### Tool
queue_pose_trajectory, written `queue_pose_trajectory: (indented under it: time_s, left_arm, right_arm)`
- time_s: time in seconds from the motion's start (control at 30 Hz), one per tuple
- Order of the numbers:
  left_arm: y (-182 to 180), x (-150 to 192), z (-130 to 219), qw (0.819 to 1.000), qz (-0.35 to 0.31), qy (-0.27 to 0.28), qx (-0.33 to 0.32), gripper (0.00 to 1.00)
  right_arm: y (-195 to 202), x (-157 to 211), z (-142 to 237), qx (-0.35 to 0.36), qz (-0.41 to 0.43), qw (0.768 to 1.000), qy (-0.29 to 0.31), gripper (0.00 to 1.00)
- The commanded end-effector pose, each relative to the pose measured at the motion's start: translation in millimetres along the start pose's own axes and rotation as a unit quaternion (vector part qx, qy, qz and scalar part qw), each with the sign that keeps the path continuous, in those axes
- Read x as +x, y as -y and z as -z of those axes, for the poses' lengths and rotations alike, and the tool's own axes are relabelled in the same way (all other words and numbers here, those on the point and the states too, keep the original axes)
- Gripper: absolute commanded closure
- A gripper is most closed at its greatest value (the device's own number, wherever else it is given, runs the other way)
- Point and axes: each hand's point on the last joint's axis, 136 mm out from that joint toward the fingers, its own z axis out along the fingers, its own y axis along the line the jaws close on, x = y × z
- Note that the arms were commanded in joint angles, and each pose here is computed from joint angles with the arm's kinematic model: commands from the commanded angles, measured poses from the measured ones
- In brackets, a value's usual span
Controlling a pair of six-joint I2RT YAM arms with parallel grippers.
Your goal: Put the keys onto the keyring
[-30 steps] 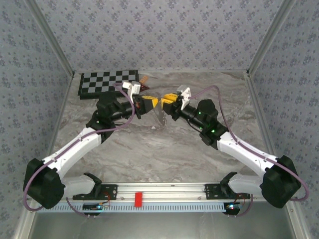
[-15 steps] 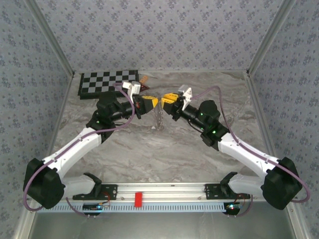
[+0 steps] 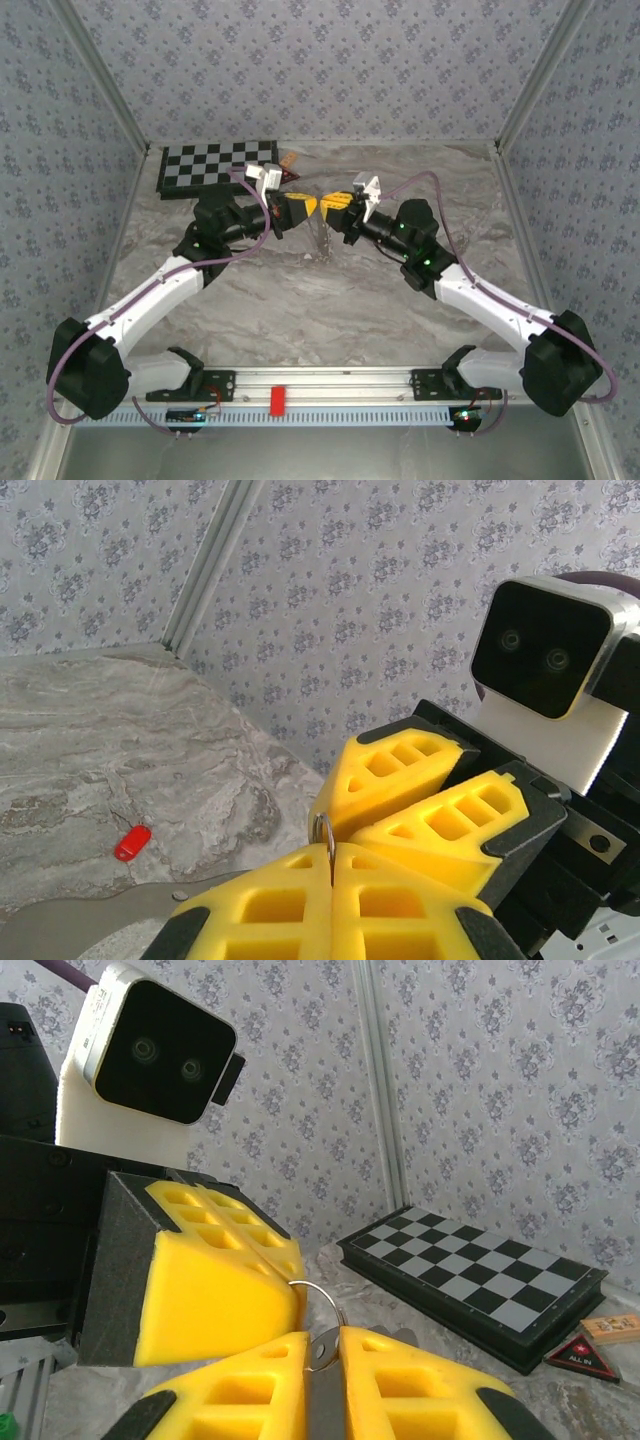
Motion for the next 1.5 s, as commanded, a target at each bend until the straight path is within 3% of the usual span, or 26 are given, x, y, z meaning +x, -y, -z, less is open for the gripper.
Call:
queue_pose_trajectory:
  time_s: [0.0,1.07,1.47]
  left_arm:
    - [23.0,-12.4,4.3,0.999,-0.035,0.016,0.035,1.0]
    - [20.3,-8.7,0.6,0.999,-0.037,0.005,0.035,1.0]
    - [22.2,-10.3,-1.3,0.998,-0.036,0.004,0.042,1.0]
  right_arm:
    - [-10.1,-19.8,-2.9,-0.036,-0.01,0.999,0.023,0.85]
    - [-16.1,-32.0,1.2,-0.103,-0.067,0.992,0.032,0.81]
    - [-20.6,-23.0,-2.6,-0.128,-0.072,0.989,0.015,0.86]
